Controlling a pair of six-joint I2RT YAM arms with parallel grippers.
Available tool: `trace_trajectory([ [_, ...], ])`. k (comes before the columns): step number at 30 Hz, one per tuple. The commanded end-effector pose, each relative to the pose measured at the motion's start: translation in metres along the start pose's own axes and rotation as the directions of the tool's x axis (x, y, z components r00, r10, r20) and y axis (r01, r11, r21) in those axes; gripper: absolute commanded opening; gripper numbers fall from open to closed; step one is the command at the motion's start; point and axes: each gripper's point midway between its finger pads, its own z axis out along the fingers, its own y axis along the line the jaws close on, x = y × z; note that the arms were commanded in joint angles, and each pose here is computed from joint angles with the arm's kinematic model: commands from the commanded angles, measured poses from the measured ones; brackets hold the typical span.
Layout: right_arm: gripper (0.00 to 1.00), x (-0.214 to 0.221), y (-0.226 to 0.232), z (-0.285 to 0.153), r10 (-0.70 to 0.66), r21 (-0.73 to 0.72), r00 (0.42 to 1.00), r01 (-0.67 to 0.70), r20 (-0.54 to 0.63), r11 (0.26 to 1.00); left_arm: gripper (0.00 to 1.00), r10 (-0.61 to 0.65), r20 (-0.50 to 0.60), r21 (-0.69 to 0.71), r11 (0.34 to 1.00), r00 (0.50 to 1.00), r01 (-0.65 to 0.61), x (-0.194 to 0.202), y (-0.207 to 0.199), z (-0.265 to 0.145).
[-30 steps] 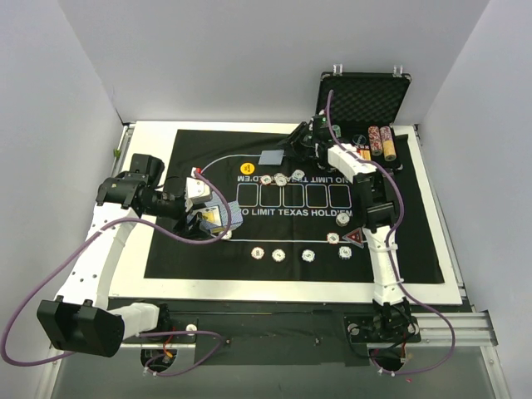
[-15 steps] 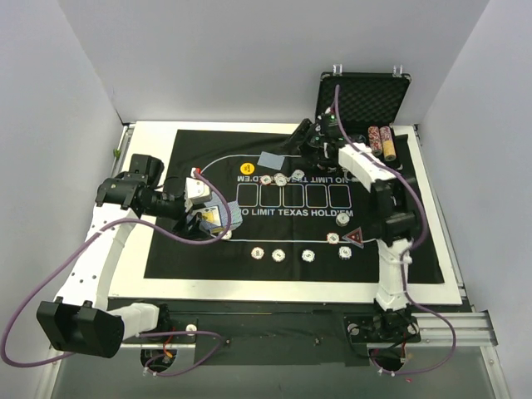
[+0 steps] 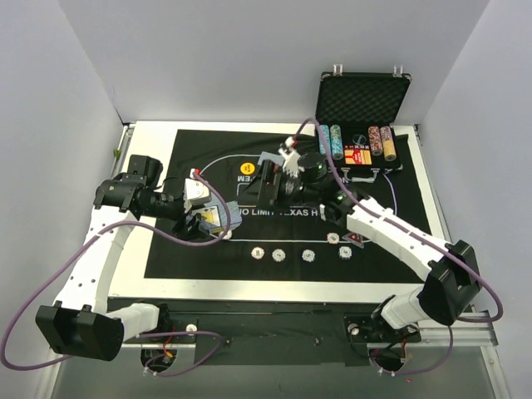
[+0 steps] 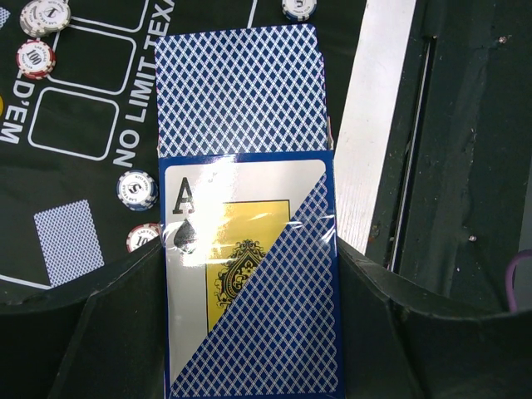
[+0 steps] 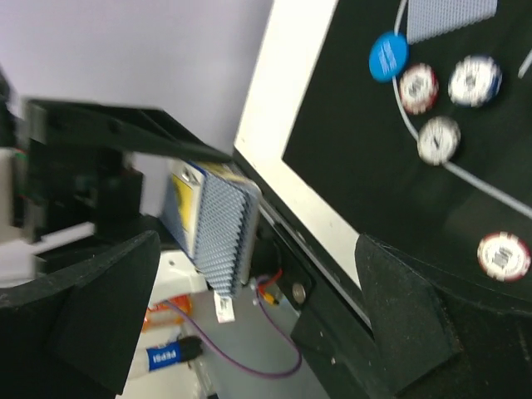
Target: Distribute texas hold em gaming equipment
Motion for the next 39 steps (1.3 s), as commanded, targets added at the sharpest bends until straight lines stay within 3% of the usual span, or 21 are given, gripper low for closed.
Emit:
trace_trajectory([
  [1,0.97,0.037,-0.005,0.004,-0.023,0.03,0.998,0.025,-0.065,0.999,0.12,0.046,0.06,-0.015,0.999,0.997,-0.045,-0.017,-0.003,-0.007],
  [15,0.87,0.044,0.02,0.033,0.05,-0.073,0.997,-0.054,-0.055,0.996,0.12,0.05,0.065,-0.015,0.999,0.997,-0.049,-0.018,-0.006,-0.008],
  [30,0.6,0.039,0.007,0.024,0.093,-0.06,0.995,-0.095,-0.033,0.994,0.12,0.055,0.081,-0.021,0.998,0.995,-0.053,-0.023,-0.006,-0.01],
  [32,0.55,0.037,0.009,0.021,0.096,-0.07,0.995,-0.098,-0.027,0.993,0.12,0.053,0.083,-0.021,0.998,0.995,-0.051,-0.023,-0.006,-0.009],
  [35,0.33,0.036,0.01,0.019,0.105,-0.075,0.994,-0.106,-0.024,0.992,0.12,0.054,0.087,-0.021,0.998,0.995,-0.052,-0.025,-0.005,-0.009],
  [39,0.3,0.034,0.008,0.016,0.116,-0.077,0.993,-0.117,-0.017,0.99,0.12,0.054,0.089,-0.024,0.998,0.995,-0.053,-0.026,-0.006,-0.01],
])
